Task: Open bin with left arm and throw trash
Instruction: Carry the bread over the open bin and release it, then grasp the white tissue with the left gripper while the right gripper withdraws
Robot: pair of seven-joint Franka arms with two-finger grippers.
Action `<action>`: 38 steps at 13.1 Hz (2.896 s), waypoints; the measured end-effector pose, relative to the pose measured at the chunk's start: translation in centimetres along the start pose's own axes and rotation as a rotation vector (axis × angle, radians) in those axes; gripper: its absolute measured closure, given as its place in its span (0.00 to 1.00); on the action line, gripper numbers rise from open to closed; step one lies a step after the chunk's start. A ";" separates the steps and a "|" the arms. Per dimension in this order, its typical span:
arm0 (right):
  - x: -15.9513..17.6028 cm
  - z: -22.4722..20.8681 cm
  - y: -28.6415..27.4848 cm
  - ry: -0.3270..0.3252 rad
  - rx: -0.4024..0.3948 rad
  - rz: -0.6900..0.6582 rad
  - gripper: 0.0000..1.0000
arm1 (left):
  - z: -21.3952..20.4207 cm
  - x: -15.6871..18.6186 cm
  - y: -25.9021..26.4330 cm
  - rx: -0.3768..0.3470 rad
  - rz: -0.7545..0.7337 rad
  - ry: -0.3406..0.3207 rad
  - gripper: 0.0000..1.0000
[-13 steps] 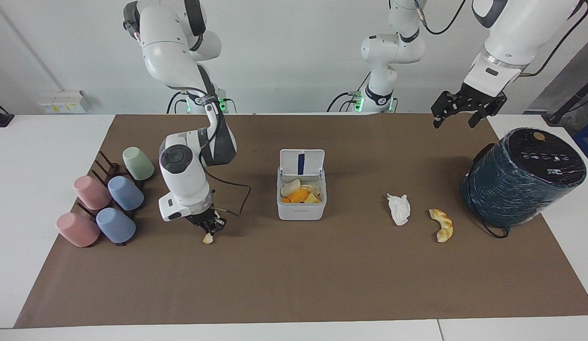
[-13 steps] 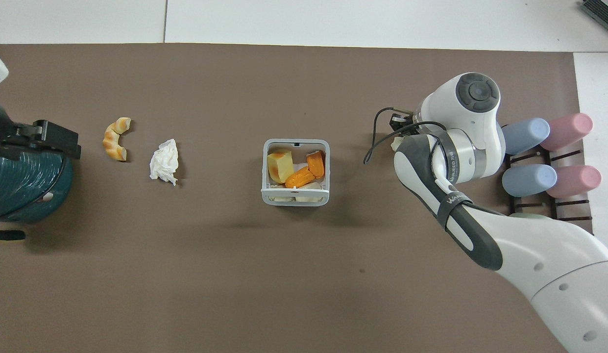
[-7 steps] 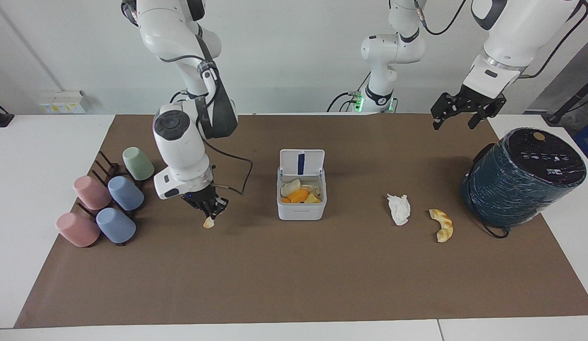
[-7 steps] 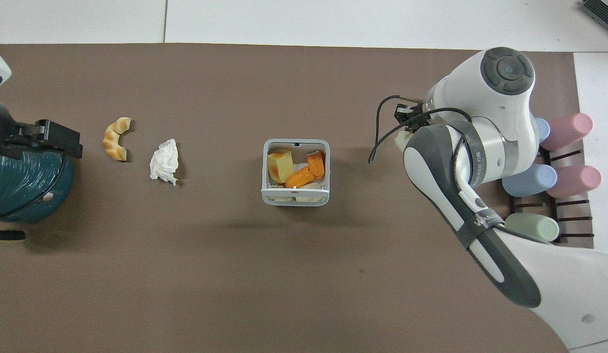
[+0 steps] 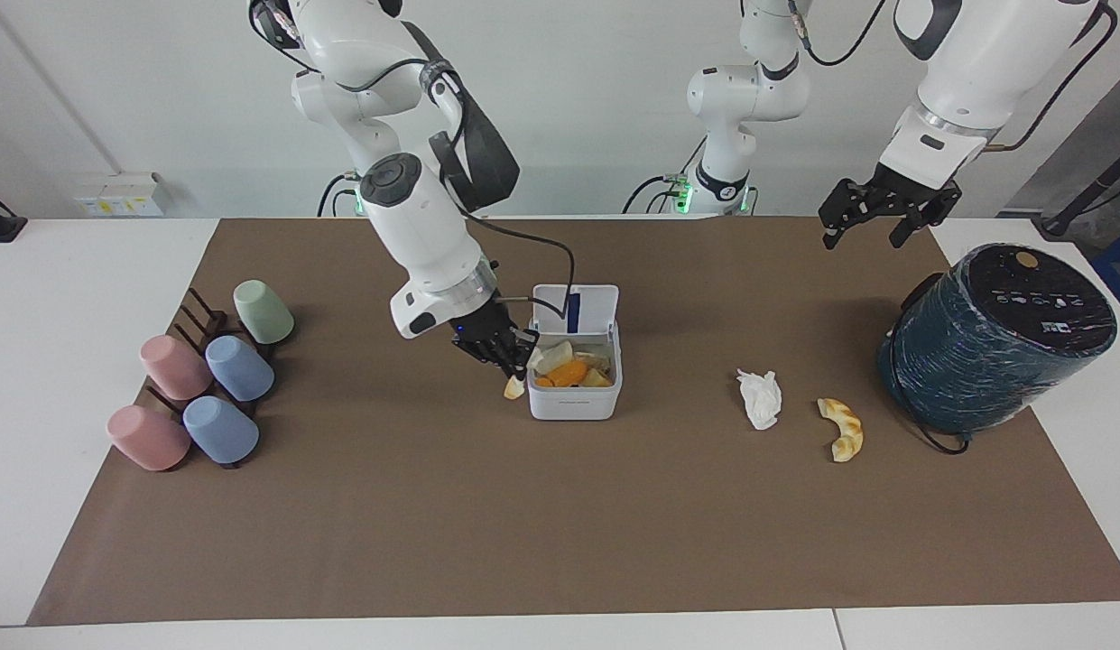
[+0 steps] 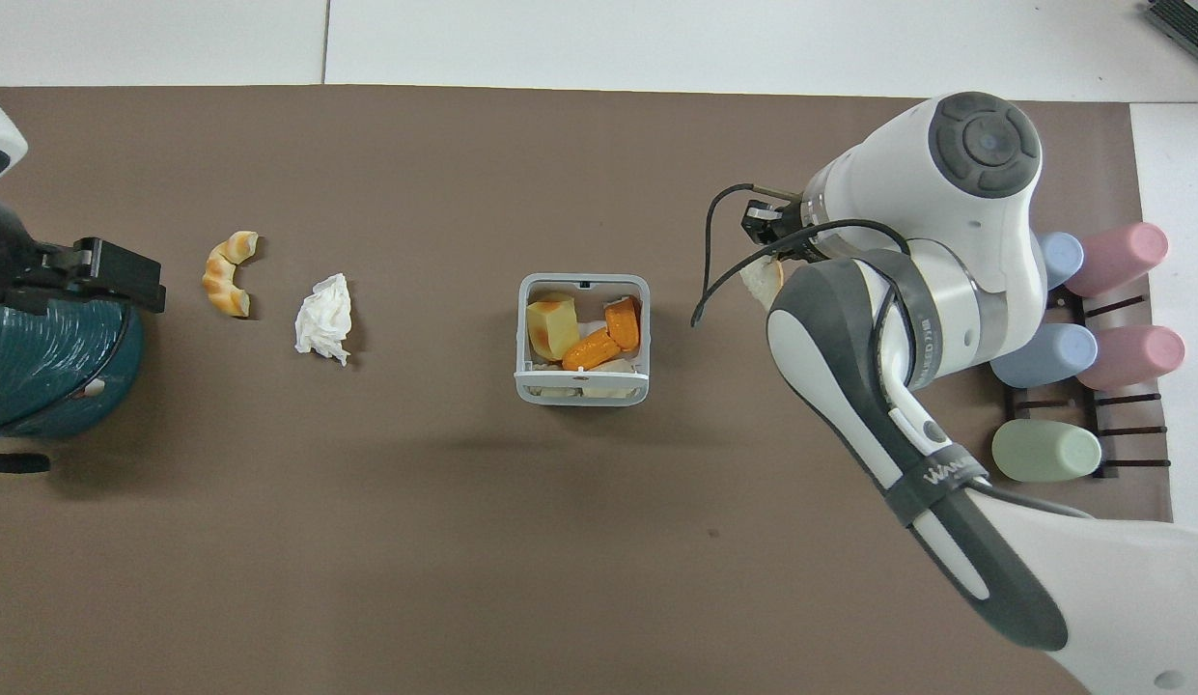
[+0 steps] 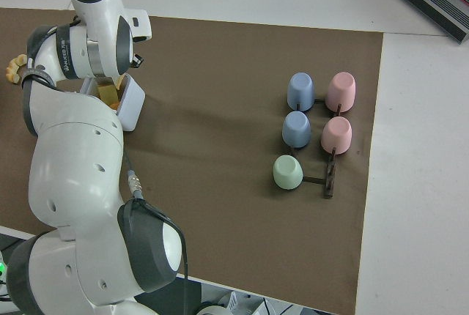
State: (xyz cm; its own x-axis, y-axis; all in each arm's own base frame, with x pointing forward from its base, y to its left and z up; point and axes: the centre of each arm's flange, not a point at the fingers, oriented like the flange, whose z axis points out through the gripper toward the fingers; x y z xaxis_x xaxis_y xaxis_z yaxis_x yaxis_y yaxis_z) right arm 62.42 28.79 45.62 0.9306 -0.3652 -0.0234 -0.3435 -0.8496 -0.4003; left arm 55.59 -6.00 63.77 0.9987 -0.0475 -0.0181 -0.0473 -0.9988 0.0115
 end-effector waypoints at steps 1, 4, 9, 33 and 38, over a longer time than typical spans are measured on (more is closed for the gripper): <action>-0.9 0.5 -1.0 -0.011 0.026 0.015 0.88 | 0.0 0.0 0.0 0.000 0.000 0.001 0.00; -3.6 2.7 -2.9 -0.025 0.047 0.076 0.88 | 0.2 0.0 0.0 0.000 0.000 0.005 0.00; -4.6 5.6 -1.2 -0.062 -0.004 0.096 0.88 | 0.9 0.4 0.0 -0.003 0.000 0.060 0.00; 1.1 0.4 1.5 0.263 -0.221 -0.160 0.00 | 31.7 4.6 4.4 -0.030 -0.005 0.209 0.00; 5.7 -4.8 6.8 0.266 -0.333 -0.258 0.00 | 34.5 3.6 4.0 -0.028 -0.010 0.205 0.26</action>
State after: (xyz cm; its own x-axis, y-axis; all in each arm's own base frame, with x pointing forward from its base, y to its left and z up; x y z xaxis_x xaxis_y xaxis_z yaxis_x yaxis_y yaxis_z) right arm 64.80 19.08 47.20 0.9409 -0.1746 0.2901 -0.1682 -0.9846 -0.0470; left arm 58.31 -10.51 29.30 0.9821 -0.0317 0.1858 -0.0398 -0.9984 0.0398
